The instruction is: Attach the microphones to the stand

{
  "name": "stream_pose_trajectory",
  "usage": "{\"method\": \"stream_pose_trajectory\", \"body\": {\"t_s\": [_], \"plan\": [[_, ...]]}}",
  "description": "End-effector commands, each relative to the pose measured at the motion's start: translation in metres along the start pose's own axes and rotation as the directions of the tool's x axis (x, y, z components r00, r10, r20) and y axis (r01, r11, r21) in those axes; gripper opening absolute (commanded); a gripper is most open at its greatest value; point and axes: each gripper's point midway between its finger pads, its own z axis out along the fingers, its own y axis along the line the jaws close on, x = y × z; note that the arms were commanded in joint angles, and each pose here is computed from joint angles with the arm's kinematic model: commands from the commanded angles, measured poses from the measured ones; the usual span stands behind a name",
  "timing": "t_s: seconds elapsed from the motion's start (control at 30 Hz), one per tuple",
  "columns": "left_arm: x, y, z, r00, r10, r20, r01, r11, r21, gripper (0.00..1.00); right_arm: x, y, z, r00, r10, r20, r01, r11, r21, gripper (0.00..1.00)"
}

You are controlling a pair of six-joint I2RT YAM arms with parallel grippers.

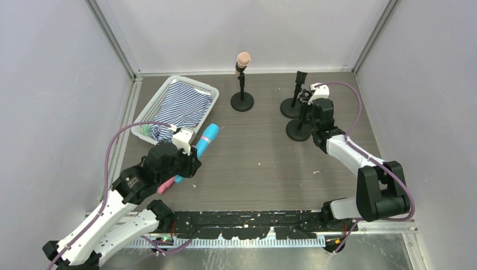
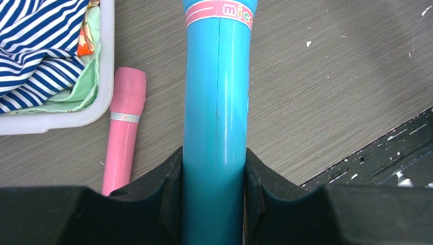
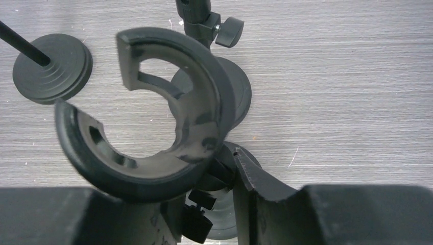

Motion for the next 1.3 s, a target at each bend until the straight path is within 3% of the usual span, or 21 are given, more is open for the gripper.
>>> {"method": "stream_pose_trajectory", "body": {"t_s": [0.0, 0.13, 0.43, 0.77, 1.0, 1.17, 1.27], "plan": [[-0.006, -0.002, 0.000, 1.000, 0.000, 0.016, 0.000, 1.000, 0.010, 0.00, -0.015, 0.000, 0.001, 0.999, 0.010, 0.051, -0.010, 1.000, 0.000, 0.34], [-0.006, -0.002, 0.001, 1.000, 0.000, 0.014, 0.000, 1.000, 0.008, 0.00, -0.018, 0.006, -0.007, 0.998, 0.052, 0.039, -0.051, 0.998, -0.024, 0.26], [-0.005, -0.002, 0.002, 1.000, -0.001, 0.009, 0.001, 1.000, 0.006, 0.00, -0.014, 0.045, -0.030, 0.999, 0.022, 0.031, -0.020, 0.998, -0.058, 0.24], [-0.010, 0.003, -0.003, 0.999, -0.012, 0.039, 0.013, 1.000, -0.021, 0.00, -0.012, 0.149, -0.060, 0.993, 0.004, 0.121, 0.008, 0.995, -0.104, 0.23], [-0.019, 0.009, -0.014, 0.994, -0.029, 0.107, 0.034, 0.999, -0.041, 0.00, -0.007, 0.219, -0.082, 0.978, 0.023, 0.207, -0.008, 0.997, -0.072, 0.27], [-0.020, 0.012, -0.018, 0.991, -0.037, 0.129, 0.044, 0.998, -0.051, 0.00, 0.011, 0.239, -0.099, 0.975, 0.050, 0.217, -0.039, 0.998, -0.056, 0.28], [-0.022, 0.012, -0.019, 0.990, -0.039, 0.136, 0.046, 0.998, -0.050, 0.00, 0.019, 0.239, -0.105, 0.979, 0.077, 0.190, -0.068, 0.996, -0.052, 0.37]]}}
